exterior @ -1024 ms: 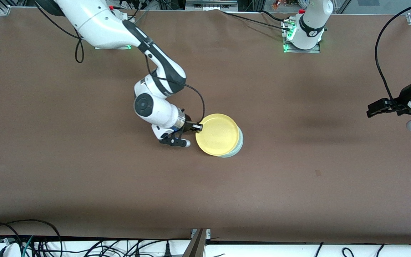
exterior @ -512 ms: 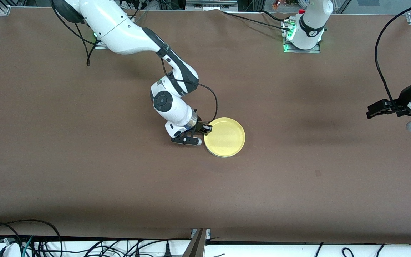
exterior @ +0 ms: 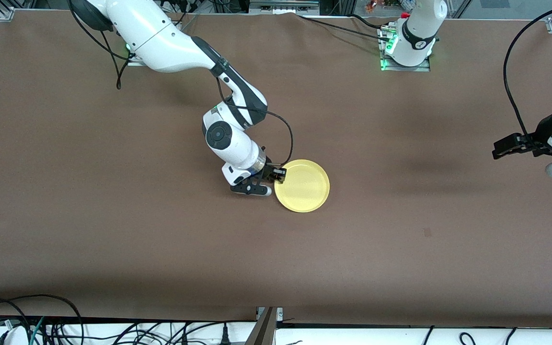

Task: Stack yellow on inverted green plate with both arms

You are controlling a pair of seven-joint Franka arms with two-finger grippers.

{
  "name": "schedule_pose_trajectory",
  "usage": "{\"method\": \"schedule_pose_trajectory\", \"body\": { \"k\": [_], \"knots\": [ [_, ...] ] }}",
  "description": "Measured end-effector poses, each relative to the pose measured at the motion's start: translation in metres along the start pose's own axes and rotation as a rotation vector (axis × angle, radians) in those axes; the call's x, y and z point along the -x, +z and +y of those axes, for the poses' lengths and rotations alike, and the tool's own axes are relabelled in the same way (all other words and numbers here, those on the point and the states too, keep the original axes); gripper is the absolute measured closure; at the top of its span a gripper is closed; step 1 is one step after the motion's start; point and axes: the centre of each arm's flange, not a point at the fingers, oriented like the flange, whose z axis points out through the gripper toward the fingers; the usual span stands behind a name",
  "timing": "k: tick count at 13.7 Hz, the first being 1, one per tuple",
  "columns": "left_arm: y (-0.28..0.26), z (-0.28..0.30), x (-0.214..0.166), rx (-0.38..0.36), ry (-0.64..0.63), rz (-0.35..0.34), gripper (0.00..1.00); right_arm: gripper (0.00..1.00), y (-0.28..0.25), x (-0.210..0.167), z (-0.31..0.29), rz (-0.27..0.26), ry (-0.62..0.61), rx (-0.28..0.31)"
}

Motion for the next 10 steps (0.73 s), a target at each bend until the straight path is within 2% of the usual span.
{"method": "schedule_pose_trajectory", "body": {
  "k": [2, 4, 5, 10],
  "knots": [
    [0.000, 0.000, 0.000, 0.000, 0.000, 0.000, 0.00, 0.29, -0.027, -0.020, 0.010, -0.003, 0.007, 0.061],
    [0.000, 0.000, 0.000, 0.000, 0.000, 0.000, 0.00, 0.06, -0.080, -0.043, 0.019, -0.007, 0.027, 0.128],
    [0.000, 0.000, 0.000, 0.000, 0.000, 0.000, 0.00, 0.00, -0.109, -0.051, 0.024, -0.009, 0.039, 0.156],
    [0.000, 0.000, 0.000, 0.000, 0.000, 0.000, 0.00, 0.00, -0.240, -0.090, 0.086, -0.048, 0.004, 0.297]
  ]
}}
